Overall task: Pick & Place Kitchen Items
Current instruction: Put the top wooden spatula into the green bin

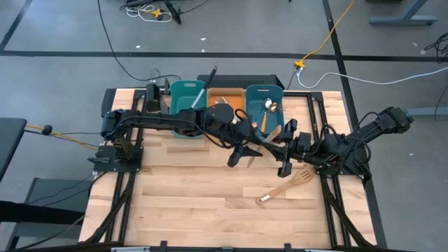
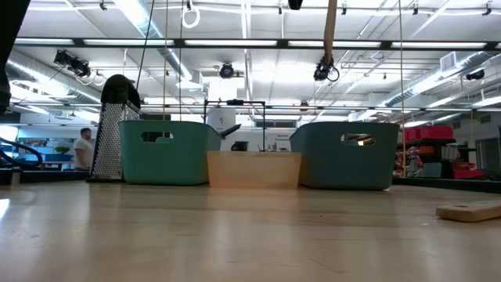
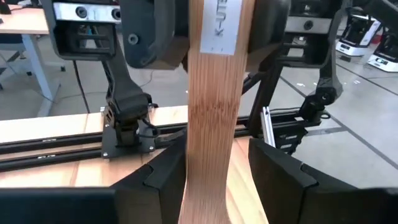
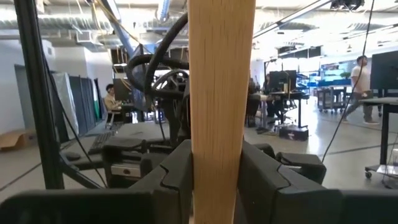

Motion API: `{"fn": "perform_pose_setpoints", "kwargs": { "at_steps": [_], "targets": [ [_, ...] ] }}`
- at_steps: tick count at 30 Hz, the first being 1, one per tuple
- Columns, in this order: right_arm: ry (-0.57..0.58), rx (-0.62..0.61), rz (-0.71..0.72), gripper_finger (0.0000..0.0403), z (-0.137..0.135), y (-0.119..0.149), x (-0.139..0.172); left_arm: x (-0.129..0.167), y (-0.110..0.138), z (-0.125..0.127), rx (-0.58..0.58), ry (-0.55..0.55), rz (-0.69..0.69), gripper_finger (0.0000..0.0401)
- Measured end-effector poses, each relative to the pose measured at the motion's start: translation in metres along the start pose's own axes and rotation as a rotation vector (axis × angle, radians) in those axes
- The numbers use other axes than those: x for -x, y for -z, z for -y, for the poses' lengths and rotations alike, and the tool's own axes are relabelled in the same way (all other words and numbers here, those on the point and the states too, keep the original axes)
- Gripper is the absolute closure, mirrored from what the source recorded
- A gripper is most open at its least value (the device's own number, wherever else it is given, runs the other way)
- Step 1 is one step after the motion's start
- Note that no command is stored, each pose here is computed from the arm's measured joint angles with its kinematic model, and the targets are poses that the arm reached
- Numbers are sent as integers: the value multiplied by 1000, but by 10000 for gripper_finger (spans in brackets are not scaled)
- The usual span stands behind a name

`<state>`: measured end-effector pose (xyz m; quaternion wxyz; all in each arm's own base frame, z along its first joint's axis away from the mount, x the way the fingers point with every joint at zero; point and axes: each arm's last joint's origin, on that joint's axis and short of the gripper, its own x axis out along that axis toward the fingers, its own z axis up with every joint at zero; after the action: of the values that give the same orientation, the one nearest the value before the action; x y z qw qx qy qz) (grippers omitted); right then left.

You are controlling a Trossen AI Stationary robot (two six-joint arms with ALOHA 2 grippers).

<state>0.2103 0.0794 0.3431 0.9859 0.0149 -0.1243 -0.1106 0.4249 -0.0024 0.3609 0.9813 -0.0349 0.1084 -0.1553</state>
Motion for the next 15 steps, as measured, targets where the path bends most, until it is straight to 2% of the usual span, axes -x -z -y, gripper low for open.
{"fn": "perform_pose_setpoints", "kwargs": {
  "at_steps": [5, 10, 15],
  "targets": [
    [1, -7, -5, 300, 0, 1, 0, 0, 0, 0, 5, -1, 3, 236],
    [-2, -13, -15, 300, 0, 2, 0, 0, 0, 0, -7, 3, 0, 312],
    [-3, -21, -21, 300, 0, 2, 0, 0, 0, 0, -4, 19, -1, 313]
  ]
}}
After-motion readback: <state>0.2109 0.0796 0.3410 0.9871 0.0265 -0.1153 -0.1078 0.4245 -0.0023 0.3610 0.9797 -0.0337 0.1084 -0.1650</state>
